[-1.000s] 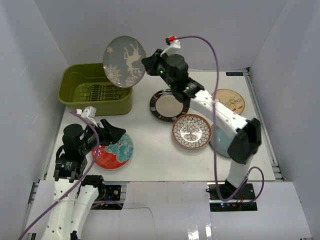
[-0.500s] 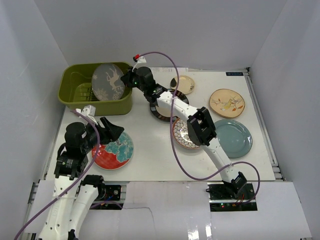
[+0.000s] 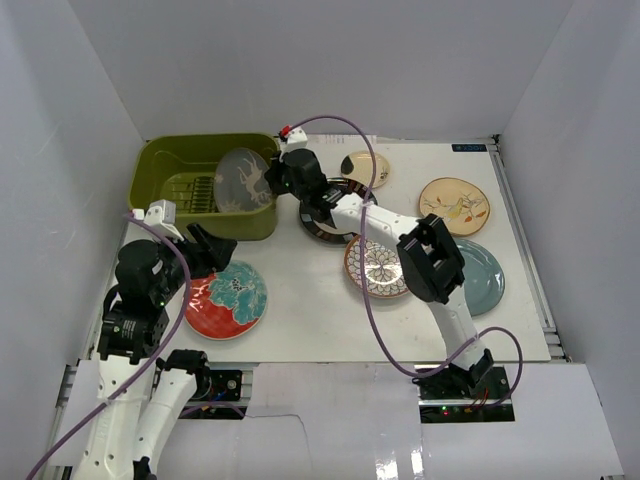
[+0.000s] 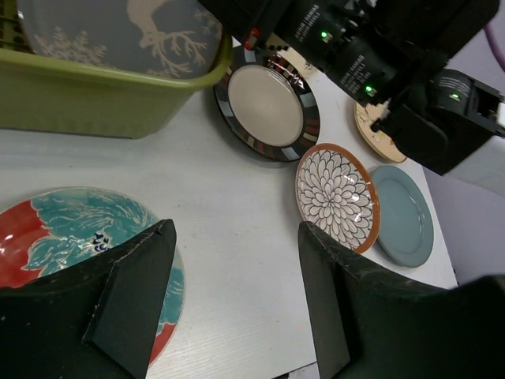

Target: Place the plates into the plastic bin on the countertop

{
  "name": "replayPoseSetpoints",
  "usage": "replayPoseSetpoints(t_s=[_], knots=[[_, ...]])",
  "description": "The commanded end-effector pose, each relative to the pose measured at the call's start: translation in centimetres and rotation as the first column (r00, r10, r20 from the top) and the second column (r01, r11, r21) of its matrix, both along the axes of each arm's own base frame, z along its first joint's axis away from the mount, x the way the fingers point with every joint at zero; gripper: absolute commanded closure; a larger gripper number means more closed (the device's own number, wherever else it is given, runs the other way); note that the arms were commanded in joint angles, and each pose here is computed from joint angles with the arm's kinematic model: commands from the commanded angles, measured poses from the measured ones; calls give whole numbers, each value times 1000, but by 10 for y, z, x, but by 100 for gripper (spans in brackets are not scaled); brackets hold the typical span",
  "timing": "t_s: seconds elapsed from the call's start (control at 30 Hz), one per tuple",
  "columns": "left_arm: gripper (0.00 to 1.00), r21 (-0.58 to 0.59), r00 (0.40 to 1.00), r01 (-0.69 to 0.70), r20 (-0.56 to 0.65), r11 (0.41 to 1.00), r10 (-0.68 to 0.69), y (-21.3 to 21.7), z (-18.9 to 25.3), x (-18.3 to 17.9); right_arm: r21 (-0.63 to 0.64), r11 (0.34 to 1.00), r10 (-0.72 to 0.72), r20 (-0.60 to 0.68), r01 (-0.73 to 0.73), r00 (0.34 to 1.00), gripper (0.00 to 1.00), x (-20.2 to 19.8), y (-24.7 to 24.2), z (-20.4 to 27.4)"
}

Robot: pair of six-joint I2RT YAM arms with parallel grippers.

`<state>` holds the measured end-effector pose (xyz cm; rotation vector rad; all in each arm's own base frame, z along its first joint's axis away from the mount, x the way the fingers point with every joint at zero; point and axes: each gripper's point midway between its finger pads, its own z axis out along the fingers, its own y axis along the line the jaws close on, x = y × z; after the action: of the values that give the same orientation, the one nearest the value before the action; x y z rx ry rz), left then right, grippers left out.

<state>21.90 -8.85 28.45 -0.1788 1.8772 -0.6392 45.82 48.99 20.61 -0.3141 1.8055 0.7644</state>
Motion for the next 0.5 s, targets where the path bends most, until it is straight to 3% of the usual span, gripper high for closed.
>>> replayPoseSetpoints(t_s=[0.0, 0.17, 0.2, 0.27, 0.3, 0.47], knots=[[26, -5, 999, 3, 40, 1000, -2, -1, 16, 0, 145, 986, -108, 156, 86, 982, 92, -6, -34, 107], [26, -9, 999, 12, 52, 1000, -11, -2, 22, -1, 120, 990, -91, 152, 73, 984, 92, -17, -44, 111], [26, -9, 999, 12, 53, 1000, -11, -2, 22, 0, 149, 989, -38, 160, 14, 986, 92, -22, -32, 127], [26, -10, 998, 13, 62, 1000, -13, -2, 26, 0, 143, 990, 4, 119, -21, 993, 92, -19, -14, 110], [26, -11, 998, 15, 62, 1000, -14, -3, 27, 0, 188, 982, 2, 113, -23, 994, 92, -18, -6, 123], [25, -8, 997, 20, 70, 1000, -20, -3, 31, 1, 273, 962, -4, 27, -3, 1000, 92, 2, 35, 95]])
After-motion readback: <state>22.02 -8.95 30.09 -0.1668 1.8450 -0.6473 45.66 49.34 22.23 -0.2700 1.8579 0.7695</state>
